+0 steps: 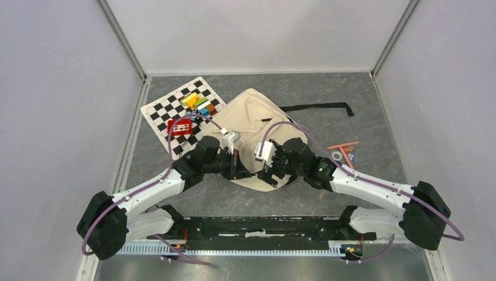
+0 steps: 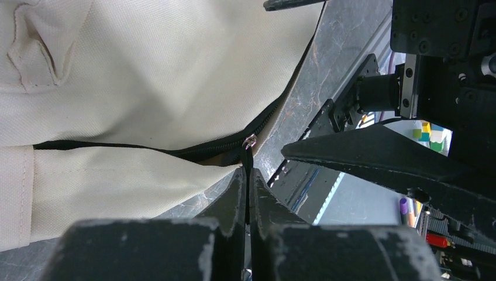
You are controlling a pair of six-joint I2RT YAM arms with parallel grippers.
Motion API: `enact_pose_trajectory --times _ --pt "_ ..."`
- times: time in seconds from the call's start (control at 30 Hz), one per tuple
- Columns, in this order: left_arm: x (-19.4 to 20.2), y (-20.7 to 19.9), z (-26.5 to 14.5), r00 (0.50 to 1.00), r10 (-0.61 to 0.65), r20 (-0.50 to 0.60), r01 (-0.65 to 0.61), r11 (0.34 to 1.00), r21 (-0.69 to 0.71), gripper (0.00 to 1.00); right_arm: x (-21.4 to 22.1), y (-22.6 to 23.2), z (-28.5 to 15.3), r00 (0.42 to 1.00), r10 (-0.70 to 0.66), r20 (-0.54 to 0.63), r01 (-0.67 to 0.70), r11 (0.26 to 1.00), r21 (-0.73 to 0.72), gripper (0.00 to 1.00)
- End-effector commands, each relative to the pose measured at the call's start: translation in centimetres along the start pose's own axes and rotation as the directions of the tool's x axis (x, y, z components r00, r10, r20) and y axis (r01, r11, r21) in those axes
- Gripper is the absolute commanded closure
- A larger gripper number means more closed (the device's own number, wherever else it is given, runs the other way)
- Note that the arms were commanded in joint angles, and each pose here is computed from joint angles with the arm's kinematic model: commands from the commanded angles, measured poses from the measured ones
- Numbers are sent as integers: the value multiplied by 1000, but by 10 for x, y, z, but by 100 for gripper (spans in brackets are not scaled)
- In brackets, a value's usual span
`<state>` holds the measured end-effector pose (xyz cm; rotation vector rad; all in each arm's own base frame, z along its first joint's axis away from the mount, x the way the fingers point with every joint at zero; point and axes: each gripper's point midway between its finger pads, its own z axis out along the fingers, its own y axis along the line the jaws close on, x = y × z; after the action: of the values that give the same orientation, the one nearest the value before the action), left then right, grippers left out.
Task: Pack the student bag
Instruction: Zip the student bag at the center of the board.
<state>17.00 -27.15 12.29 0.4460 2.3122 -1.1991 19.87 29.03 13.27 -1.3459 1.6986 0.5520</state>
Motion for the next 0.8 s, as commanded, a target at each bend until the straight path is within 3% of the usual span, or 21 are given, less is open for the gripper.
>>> enact_pose_trajectory --times 0.0,0.2,0.43,0.67,0.77 --pt "-15 -10 -2 999 -2 45 1 1000 25 98 -28 -12 3 996 -81 40 79 996 47 10" --pt "-22 -10 -2 998 4 61 -5 1000 16 98 -17 -5 14 997 -77 -27 77 997 16 31" --pt "-32 -13 -2 997 14 75 -15 1000 22 98 -1 4 15 995 -65 -69 65 998 -4 43" --pt "-33 -9 -3 997 10 83 -11 1000 11 98 3 2 7 998 -42 -46 44 998 40 97" --pt "-32 -3 -4 997 0 80 1 1000 -14 98 0 -1 -1 999 -39 -26 40 997 69 100"
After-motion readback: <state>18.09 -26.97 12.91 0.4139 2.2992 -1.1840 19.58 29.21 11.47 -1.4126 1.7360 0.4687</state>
